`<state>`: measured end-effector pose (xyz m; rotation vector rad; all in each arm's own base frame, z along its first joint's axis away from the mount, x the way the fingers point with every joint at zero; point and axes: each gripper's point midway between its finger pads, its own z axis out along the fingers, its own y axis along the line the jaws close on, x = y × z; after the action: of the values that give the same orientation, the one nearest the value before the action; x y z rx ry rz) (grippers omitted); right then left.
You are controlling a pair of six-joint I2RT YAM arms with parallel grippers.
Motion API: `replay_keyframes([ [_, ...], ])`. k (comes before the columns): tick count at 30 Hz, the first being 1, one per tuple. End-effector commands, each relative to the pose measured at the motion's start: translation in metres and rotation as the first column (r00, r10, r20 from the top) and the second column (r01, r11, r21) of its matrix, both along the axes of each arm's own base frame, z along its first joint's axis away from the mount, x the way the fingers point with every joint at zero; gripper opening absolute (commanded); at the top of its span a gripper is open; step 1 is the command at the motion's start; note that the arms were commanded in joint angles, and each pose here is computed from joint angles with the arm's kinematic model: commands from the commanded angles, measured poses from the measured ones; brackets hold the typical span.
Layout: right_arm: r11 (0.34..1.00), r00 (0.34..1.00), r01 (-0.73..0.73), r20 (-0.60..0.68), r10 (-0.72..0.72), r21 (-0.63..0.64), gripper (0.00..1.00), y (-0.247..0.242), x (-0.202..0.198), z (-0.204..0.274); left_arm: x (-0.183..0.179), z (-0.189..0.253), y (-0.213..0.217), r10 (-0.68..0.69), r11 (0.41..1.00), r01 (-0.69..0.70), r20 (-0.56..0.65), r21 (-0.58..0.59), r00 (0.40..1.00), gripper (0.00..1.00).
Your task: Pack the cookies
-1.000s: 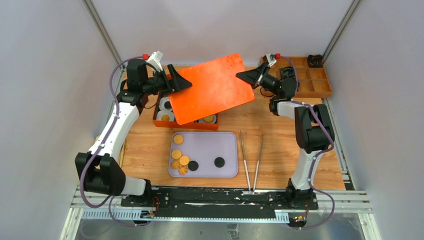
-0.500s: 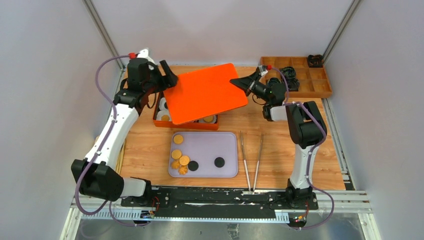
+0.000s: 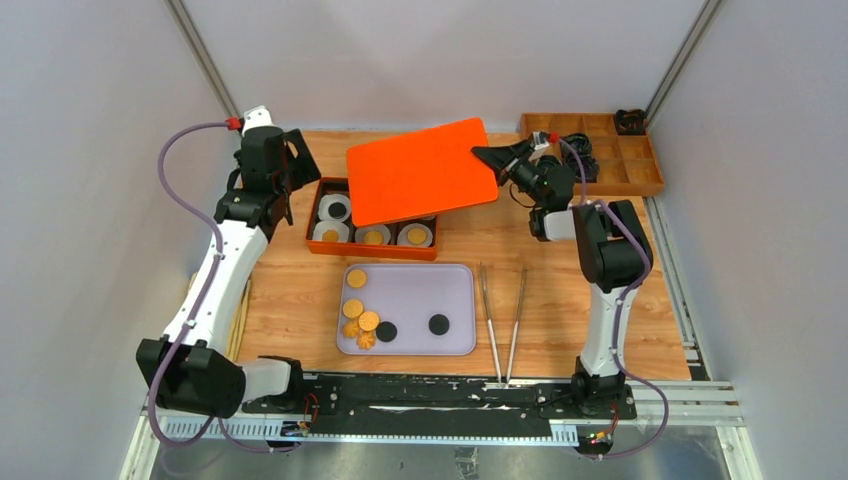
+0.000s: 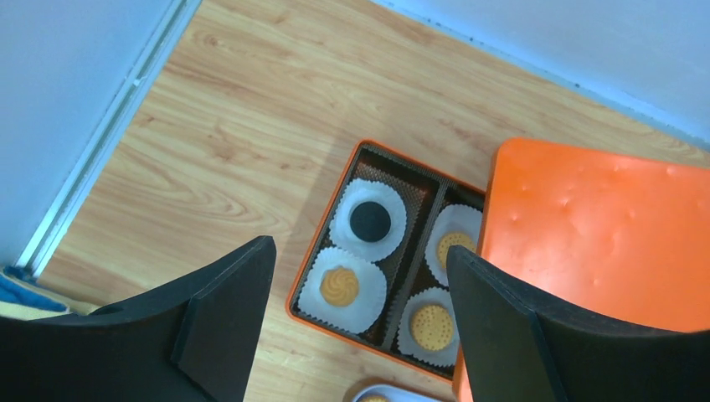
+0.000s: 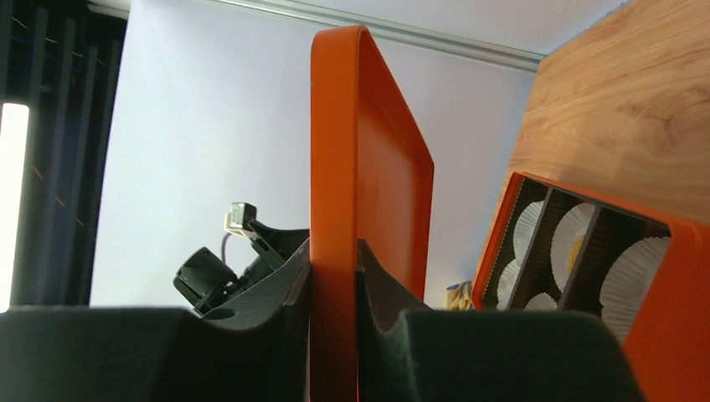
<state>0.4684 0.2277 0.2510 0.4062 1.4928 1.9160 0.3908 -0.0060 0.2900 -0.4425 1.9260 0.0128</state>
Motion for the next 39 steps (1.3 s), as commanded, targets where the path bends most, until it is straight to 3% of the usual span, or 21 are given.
replay_keyframes([
  [1,0.994,0.999,0.037,-0.029,-0.035,0.106,0.0,0.006,0.01,0.007,-0.008,0.003,0.0,-0.011,1.0,0.011,0.031,0.008,0.999,0.8],
  [14,0.998,0.992,0.06,-0.114,-0.056,0.037,0.0,0.138,0.009,-0.027,-0.028,-0.015,-0.008,-0.025,0.999,0.027,0.053,-0.039,0.998,0.79],
  [19,0.993,0.983,0.115,-0.143,-0.114,-0.002,0.0,0.164,0.009,-0.038,-0.036,-0.022,-0.007,-0.024,0.999,0.026,0.044,-0.031,0.999,0.79],
  [28,0.934,0.936,0.235,-0.196,-0.292,-0.269,0.0,0.154,0.004,-0.091,-0.044,-0.012,-0.011,-0.052,0.997,0.056,0.082,-0.049,0.995,0.79],
  [39,0.86,0.902,0.338,-0.127,-0.412,-0.383,0.0,0.112,0.011,-0.092,-0.04,-0.024,-0.017,-0.081,0.995,0.085,0.074,-0.05,0.994,0.79],
])
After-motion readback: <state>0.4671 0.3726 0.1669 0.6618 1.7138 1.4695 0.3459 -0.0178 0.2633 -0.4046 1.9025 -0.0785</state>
